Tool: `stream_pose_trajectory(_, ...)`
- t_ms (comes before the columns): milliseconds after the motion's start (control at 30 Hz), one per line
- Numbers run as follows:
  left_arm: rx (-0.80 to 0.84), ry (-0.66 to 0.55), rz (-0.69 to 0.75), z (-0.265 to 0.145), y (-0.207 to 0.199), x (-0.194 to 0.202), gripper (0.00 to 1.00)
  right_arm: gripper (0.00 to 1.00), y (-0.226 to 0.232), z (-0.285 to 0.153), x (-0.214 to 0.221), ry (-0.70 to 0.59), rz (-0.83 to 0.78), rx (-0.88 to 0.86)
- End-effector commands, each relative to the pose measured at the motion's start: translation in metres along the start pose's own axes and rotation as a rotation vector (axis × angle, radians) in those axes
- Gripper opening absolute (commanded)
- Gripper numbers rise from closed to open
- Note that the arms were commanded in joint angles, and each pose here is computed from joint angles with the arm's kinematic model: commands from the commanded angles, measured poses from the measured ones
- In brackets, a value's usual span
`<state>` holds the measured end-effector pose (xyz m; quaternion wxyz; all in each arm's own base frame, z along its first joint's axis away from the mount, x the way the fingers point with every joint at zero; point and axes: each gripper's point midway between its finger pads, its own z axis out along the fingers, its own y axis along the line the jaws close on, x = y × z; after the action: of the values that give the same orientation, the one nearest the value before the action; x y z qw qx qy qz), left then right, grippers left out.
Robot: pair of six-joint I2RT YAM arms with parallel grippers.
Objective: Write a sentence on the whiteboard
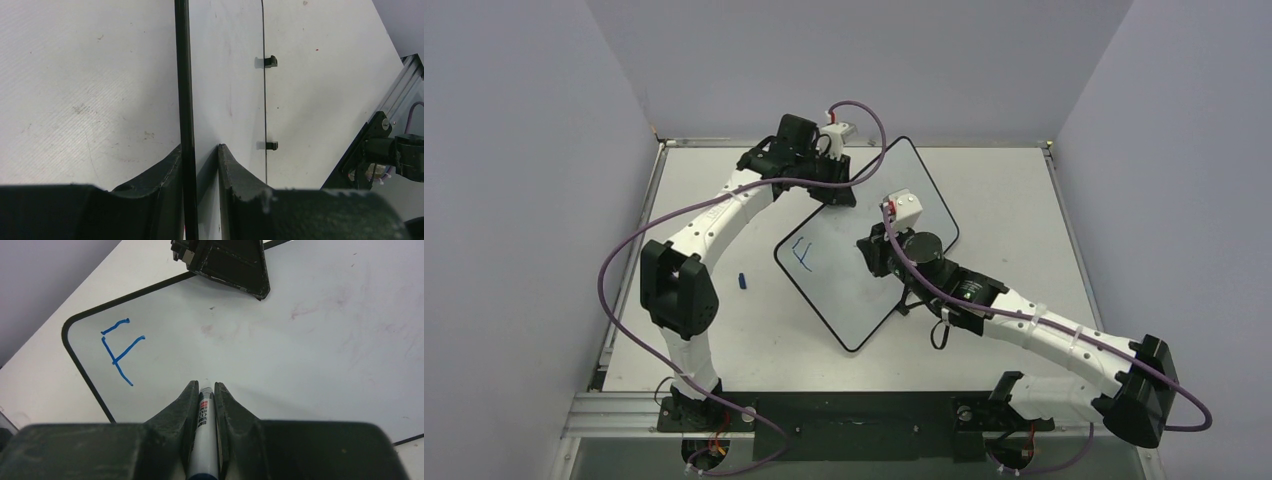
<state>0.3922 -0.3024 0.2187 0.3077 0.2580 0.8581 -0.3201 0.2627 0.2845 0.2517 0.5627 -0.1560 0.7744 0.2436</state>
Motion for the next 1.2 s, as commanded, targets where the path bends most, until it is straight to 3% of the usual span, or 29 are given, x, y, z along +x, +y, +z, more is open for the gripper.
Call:
stream_pose_trajectory(0, -0.047, -0.150, 0.133, -0.037, -0.009, -0.039, 0.00, 0.00, 0.008, 0.013, -0.023, -0.049, -0.068, -0.060)
stream_pose_trajectory(267, -0.044, -0.155, 0.131, -0.034, -0.008, -0.038, 0.00, 0.00, 0.020, 0.024, -0.026, -0.099, -0.046, -0.177)
stream_pose_trajectory(633, -0.053, -0.151, 0.117, -0.032, -0.008, -0.034, 0.00, 0.00, 0.021, 0.027, -0.020, -0.121, -0.037, -0.188)
stream_pose_trajectory(1167, -0.070, -0.159, 0.095, -0.032, -0.006, -0.037, 0.00, 0.00, 0.059, 0.045, -0.022, -0.126, -0.004, -0.314)
